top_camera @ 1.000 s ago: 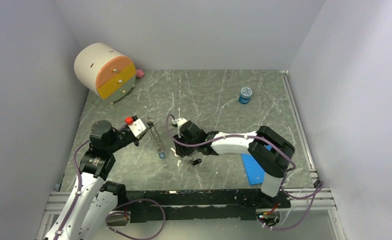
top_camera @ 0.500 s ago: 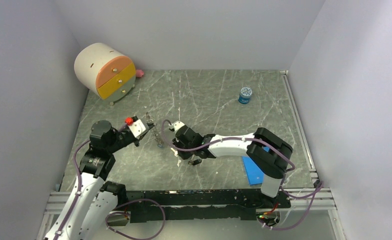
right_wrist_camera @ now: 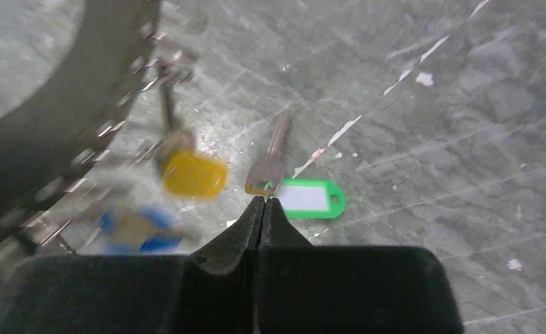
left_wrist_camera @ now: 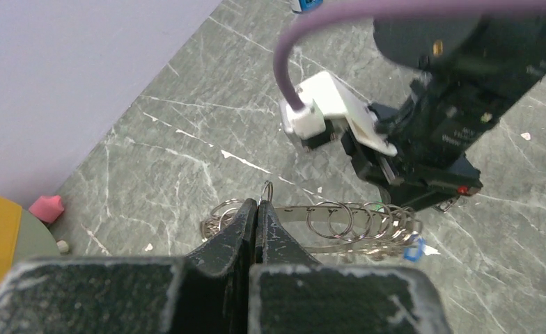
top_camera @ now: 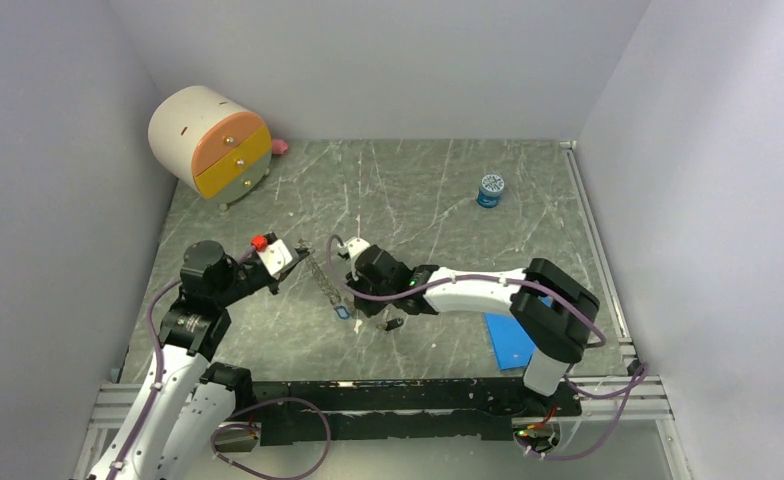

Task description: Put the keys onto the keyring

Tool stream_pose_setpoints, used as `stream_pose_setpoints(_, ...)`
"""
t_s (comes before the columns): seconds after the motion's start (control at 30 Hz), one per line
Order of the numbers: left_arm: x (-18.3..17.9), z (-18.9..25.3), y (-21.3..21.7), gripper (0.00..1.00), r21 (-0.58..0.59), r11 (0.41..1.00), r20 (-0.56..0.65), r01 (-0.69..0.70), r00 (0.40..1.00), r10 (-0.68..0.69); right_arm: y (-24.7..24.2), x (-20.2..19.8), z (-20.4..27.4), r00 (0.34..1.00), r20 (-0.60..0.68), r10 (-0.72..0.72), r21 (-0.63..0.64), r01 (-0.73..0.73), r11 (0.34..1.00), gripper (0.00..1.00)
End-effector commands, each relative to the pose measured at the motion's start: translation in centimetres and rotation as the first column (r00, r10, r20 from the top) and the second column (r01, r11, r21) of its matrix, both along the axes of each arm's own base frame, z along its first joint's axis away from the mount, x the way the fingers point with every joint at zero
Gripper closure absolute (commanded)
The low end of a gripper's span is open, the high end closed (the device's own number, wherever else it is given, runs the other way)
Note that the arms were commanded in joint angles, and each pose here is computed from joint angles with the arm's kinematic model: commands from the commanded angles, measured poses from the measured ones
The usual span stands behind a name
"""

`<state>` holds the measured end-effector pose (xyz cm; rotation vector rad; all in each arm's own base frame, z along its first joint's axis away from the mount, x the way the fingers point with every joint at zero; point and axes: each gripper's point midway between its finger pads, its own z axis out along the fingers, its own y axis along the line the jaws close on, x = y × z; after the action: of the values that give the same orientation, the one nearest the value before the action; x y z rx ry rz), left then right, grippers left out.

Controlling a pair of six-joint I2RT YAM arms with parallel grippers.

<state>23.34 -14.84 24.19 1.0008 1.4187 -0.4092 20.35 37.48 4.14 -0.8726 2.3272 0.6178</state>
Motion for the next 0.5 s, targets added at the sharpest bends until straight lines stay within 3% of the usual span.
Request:
stream_pose_setpoints(0.0,0.0,2.0,-0.6,0.97,-0.006,0.999,0.074,0.048,0.996,-0.047,0.9,1.9,5.9,0.998,0.057,0.023,0.139,-0.031,0.99,1.0)
stream_pose_setpoints(0.27,0.0,2.5,-2.4,0.98,-0.077,0.987,0.043,0.142,0.989,-0.139,-2.6,6.1,11.7,1.0,0.01,0.004,0.404,-0.008,0.915,1.0)
stream_pose_setpoints(0.47,0.8,3.7,-3.9,0.98,-0.175,0.964,0.008,0.202,0.979,-0.204,-5.7,9.9,14.4,0.98,0.155,-0.124,0.34,0.065,0.938,1.0)
